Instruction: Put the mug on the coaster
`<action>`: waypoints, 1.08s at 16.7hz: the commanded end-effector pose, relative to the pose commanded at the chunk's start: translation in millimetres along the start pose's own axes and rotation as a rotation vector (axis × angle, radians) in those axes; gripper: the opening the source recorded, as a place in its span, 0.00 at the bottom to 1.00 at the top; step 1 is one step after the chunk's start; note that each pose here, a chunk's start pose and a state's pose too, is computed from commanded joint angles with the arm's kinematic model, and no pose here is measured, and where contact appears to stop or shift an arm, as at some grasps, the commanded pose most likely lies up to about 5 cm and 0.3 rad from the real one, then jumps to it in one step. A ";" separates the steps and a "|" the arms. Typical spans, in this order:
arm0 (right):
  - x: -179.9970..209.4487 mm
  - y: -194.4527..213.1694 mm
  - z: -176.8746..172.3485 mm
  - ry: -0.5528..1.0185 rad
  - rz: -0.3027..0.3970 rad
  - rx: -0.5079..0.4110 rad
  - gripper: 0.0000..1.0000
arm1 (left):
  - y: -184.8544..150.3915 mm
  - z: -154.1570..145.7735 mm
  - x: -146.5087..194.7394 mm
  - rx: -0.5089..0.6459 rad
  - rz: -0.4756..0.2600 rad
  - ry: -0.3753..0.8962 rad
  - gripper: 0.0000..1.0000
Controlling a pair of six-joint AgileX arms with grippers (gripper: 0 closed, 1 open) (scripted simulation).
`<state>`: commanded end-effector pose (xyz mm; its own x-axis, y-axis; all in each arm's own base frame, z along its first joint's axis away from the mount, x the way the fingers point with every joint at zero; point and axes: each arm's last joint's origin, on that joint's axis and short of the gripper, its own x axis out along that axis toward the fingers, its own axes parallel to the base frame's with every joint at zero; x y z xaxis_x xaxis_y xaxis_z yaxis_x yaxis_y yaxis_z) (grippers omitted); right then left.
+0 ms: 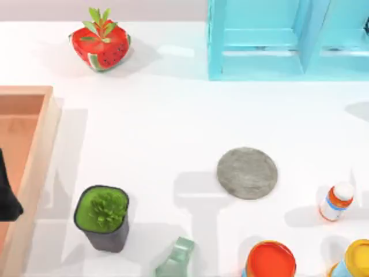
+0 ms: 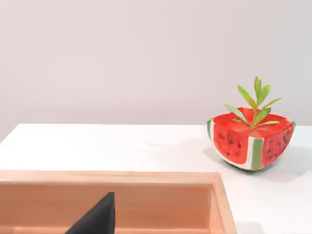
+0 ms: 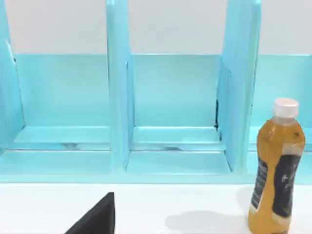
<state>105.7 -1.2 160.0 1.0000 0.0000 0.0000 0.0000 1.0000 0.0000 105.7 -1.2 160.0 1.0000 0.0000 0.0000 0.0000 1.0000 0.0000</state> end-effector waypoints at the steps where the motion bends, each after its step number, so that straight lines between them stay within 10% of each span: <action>1: 0.0 0.0 0.0 0.000 0.000 0.000 1.00 | 0.0 0.0 0.0 0.000 0.000 0.000 1.00; 6: 1.3 -1.4 11.8 0.069 -0.005 -0.089 1.00 | 0.0 0.0 0.0 0.000 0.000 0.000 1.00; 12: 18.6 -12.1 53.9 0.376 -0.005 -0.443 1.00 | 0.0 0.0 0.0 0.000 0.000 0.000 1.00; 18: 69.1 -38.5 97.2 0.802 0.206 -0.865 1.00 | 0.0 0.0 0.0 0.000 0.000 0.000 1.00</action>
<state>174.7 -39.7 257.2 0.6964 -0.1467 -0.7025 -0.4675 0.6500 -0.5991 105.7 -1.2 160.0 1.0000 0.0000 0.0000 0.0000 1.0000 0.0000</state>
